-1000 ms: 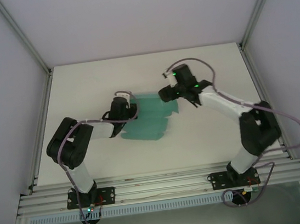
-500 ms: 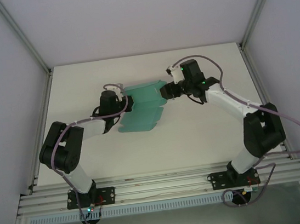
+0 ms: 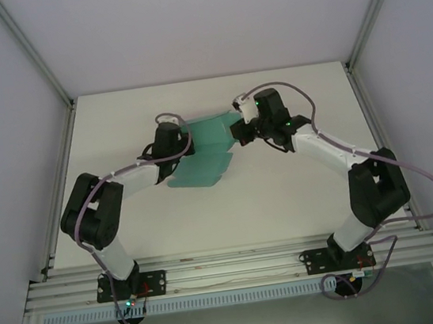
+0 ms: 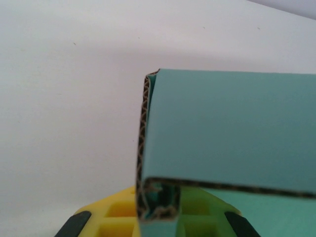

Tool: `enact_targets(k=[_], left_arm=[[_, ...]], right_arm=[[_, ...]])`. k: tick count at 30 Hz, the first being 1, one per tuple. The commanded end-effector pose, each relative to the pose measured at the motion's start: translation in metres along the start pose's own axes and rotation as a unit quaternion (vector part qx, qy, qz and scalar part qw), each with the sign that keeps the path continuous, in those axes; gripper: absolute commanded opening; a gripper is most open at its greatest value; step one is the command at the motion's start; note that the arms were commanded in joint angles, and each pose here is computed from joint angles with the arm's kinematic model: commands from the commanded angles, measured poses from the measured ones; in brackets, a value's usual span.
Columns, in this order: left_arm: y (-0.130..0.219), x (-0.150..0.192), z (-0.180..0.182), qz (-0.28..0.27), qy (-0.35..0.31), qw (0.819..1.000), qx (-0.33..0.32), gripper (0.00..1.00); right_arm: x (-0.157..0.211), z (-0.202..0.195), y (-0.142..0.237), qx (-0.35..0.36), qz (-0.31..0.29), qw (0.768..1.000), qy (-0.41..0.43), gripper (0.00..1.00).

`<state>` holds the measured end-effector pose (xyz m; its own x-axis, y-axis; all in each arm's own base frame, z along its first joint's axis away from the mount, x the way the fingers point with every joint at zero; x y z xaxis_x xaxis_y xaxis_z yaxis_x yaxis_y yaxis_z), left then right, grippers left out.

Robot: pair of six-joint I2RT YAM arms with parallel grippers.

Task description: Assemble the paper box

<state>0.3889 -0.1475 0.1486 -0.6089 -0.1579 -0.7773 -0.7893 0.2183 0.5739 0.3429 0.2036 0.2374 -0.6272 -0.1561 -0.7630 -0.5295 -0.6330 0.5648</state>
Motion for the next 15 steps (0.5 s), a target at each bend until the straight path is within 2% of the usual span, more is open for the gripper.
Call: enact_targets(k=[1, 4, 7, 13, 15], left_arm=[[-0.005, 0.009, 0.031, 0.008, 0.008, 0.989, -0.150, 0.10], [-0.003, 0.008, 0.044, 0.008, 0.025, 0.972, -0.232, 0.02], [-0.001, 0.007, 0.058, 0.019, 0.035, 0.955, -0.295, 0.00], [0.001, 0.004, 0.063, 0.029, 0.042, 0.944, -0.327, 0.00], [-0.004, 0.001, 0.056, 0.034, 0.027, 0.954, -0.295, 0.00]], right_arm=[[-0.014, 0.011, 0.018, 0.016, -0.045, 0.999, 0.019, 0.00], [-0.015, 0.013, 0.020, 0.020, -0.053, 0.998, 0.017, 0.00], [-0.015, 0.015, 0.024, 0.021, -0.059, 0.998, 0.017, 0.00], [-0.016, 0.018, 0.024, 0.007, -0.065, 0.998, 0.014, 0.00], [-0.016, 0.018, 0.022, 0.007, -0.065, 0.998, 0.013, 0.00]])
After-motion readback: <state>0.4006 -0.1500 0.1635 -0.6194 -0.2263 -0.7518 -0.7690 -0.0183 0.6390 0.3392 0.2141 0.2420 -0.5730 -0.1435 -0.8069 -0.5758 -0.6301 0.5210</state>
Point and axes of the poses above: each hand's point on the last joint's axis, 136 mm out from that joint toward the fingers, its own y axis back along the fingers, its own z axis along the line the jaws close on, x = y × z, the point moved 8 cm from there along y, back along the fingers, and after that the axes turned 5 degrees about -y, right-handed, at the moved point
